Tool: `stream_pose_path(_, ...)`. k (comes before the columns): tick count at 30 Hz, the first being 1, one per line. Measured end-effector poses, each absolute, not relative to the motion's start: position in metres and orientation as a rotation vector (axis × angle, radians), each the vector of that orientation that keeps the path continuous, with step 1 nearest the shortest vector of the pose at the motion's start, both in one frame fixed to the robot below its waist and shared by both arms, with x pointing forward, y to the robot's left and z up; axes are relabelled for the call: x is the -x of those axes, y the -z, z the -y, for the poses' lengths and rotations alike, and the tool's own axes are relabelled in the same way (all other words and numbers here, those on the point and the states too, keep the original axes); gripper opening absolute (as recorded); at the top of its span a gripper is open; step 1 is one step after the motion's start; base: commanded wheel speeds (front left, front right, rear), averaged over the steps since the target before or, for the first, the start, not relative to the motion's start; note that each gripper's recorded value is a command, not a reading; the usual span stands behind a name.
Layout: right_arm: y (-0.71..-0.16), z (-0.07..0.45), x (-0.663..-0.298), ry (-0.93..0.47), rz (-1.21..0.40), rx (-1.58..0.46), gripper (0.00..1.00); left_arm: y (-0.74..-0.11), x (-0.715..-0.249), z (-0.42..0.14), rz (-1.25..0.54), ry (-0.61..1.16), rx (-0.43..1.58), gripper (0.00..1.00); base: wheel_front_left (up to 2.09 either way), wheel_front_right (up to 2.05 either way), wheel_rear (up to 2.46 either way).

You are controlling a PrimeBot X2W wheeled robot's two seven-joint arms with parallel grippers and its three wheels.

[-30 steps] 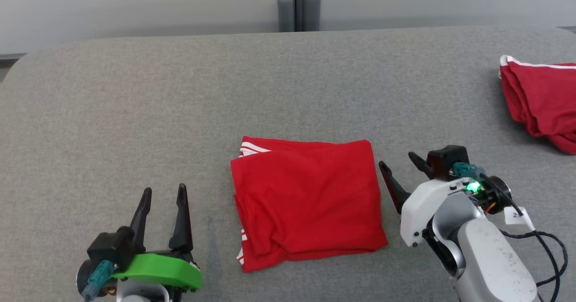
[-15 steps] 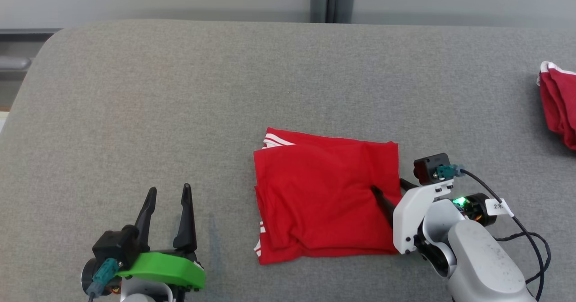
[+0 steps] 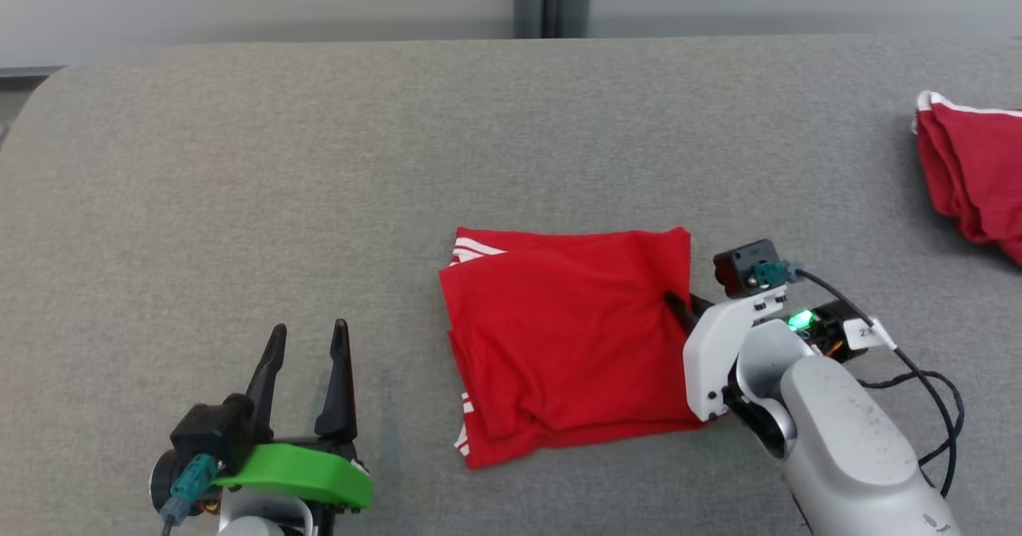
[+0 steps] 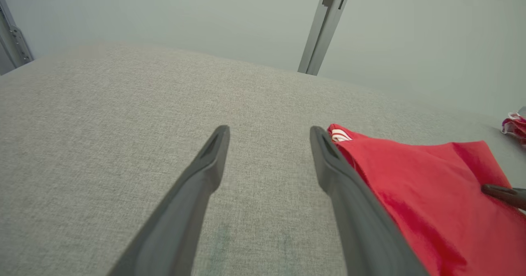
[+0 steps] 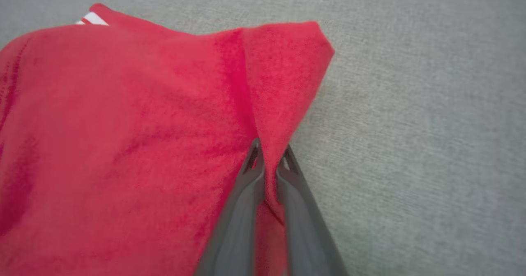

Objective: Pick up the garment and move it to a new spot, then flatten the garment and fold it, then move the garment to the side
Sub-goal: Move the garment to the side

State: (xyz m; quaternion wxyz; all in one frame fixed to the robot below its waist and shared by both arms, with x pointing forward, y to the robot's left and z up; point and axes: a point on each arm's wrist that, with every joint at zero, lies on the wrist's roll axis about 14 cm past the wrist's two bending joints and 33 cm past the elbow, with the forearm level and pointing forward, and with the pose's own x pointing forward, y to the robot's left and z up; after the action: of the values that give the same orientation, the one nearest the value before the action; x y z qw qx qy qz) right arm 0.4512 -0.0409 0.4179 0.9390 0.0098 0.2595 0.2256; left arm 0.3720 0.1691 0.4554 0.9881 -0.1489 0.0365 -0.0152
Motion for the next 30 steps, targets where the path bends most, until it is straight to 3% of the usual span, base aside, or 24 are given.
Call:
stream_pose_path(9,-0.445,0.144,-0.474,-0.234,-0.458,0.056,0.00,-0.466,-0.408,-0.116,-0.045,0.201,0.295,1.00,0.00,0.00,0.00)
stream_pose_path(17,-0.467,0.229,-0.469,-0.032,-0.411,0.063,0.00,-0.461,-0.437,-0.049,-0.056,0.397,0.295,1.00,0.00,0.00,0.00)
stream_pose_path(30,-0.473,0.286,-0.452,0.117,-0.402,0.085,0.00,-0.430,-0.450,0.023,-0.131,0.599,0.317,1.00,0.00,0.00,0.00)
